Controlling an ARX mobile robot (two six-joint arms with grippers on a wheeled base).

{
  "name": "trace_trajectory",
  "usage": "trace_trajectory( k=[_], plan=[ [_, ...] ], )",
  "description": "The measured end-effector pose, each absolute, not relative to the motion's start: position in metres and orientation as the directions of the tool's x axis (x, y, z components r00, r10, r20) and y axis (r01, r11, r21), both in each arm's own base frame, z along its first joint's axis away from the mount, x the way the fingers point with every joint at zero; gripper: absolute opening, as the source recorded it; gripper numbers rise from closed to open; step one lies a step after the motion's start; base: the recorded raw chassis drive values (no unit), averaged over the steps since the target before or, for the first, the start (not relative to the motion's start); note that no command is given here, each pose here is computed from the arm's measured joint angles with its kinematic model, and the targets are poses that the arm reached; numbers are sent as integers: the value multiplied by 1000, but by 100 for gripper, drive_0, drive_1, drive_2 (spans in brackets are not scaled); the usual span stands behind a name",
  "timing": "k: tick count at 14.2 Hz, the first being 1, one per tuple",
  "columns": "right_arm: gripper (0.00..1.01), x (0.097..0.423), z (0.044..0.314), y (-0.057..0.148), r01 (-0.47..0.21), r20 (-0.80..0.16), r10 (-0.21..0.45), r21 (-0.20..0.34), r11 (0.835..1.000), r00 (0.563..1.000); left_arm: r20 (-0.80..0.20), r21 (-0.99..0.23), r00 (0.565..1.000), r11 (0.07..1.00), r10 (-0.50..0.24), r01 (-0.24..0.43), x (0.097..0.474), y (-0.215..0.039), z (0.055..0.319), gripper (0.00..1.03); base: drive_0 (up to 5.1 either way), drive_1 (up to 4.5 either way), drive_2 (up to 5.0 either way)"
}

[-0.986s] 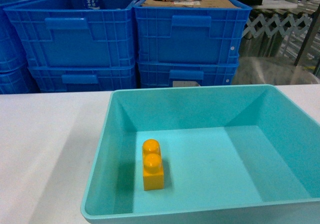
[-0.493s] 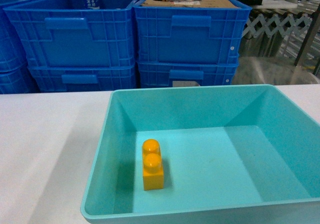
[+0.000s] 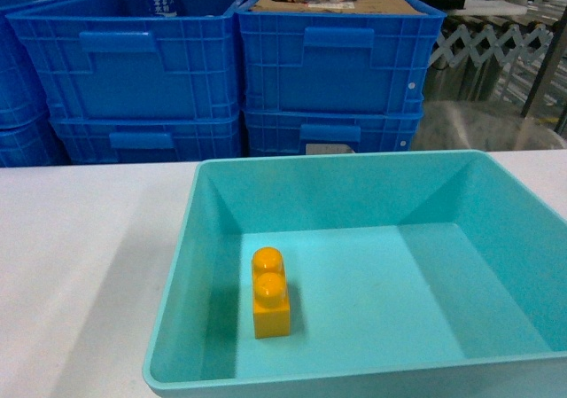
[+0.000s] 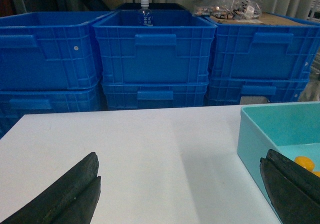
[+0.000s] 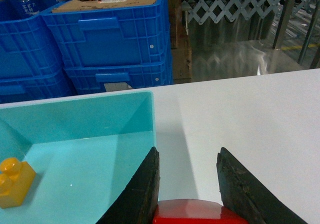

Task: Pick red block from blue box to shelf

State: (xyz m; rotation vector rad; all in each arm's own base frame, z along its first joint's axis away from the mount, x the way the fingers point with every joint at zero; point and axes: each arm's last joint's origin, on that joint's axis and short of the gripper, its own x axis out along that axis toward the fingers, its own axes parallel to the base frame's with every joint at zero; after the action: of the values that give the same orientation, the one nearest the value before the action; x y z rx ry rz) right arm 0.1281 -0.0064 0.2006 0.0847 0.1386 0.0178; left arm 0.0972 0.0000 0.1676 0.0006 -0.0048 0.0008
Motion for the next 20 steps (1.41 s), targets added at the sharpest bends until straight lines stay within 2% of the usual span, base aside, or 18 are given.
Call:
trace_trajectory(
  k=[20],
  plan=[
    [28, 134, 200, -3, -30, -131, 40, 83, 996, 991, 4, 1, 1000, 1000, 0, 0, 97, 0, 168, 98, 0, 0, 0]
  ],
)
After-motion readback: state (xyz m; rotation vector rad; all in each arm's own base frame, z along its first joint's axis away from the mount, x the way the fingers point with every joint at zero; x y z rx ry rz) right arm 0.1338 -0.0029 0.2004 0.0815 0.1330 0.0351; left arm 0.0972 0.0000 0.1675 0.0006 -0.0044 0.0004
